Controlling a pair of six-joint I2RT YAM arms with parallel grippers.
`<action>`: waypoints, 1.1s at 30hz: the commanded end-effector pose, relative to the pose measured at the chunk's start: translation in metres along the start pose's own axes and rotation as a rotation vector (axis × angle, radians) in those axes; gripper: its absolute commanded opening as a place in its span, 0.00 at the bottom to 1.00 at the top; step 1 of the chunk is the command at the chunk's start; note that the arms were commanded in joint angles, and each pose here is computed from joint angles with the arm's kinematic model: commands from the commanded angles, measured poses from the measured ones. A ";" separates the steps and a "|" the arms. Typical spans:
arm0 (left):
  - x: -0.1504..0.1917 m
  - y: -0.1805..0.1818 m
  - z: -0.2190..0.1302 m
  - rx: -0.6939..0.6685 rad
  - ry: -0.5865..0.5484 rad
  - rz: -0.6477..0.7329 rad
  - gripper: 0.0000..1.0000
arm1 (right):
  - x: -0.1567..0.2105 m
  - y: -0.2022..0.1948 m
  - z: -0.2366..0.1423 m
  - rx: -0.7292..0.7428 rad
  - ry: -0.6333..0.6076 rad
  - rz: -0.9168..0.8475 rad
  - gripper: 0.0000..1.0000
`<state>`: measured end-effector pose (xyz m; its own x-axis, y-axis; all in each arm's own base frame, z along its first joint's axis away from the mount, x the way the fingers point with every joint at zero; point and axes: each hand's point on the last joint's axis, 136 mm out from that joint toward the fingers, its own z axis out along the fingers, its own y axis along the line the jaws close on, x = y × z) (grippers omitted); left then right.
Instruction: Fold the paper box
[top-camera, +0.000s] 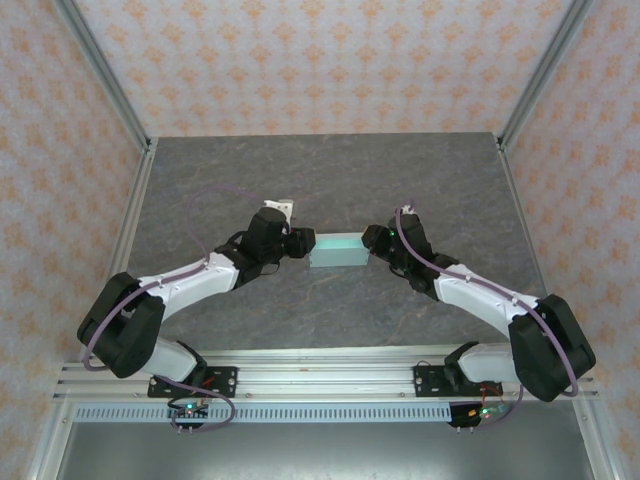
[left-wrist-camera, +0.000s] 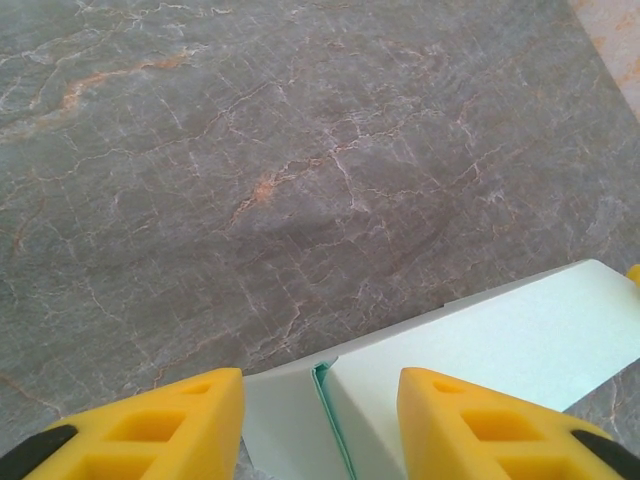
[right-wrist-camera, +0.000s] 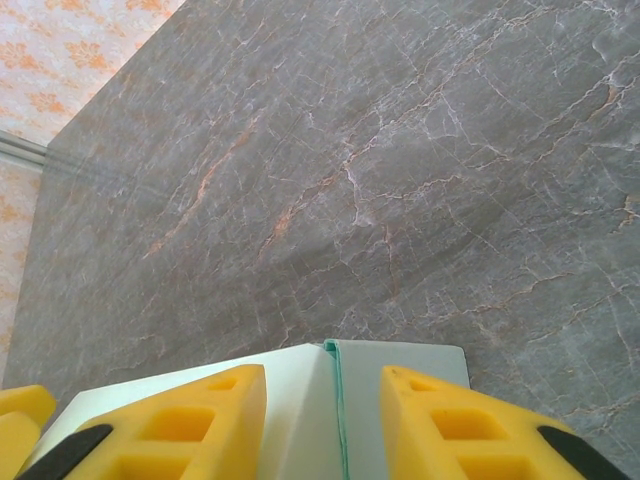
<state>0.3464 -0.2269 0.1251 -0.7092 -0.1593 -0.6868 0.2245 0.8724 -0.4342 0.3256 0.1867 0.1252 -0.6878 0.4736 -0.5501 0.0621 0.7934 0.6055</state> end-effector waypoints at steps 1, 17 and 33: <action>0.047 0.026 0.005 -0.070 0.146 -0.005 0.43 | 0.041 -0.050 0.000 0.181 0.132 -0.053 0.35; 0.074 0.039 0.003 -0.100 0.220 -0.023 0.38 | 0.058 -0.076 -0.005 0.258 0.182 -0.096 0.35; 0.089 0.046 -0.002 -0.128 0.284 -0.006 0.36 | 0.077 -0.095 -0.004 0.323 0.281 -0.158 0.35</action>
<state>0.3394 -0.2298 0.1168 -0.7234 -0.1673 -0.6699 0.2326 0.8544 -0.4646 0.3220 0.1850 0.1140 -0.7047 0.3978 -0.5875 0.0238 0.8408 0.5408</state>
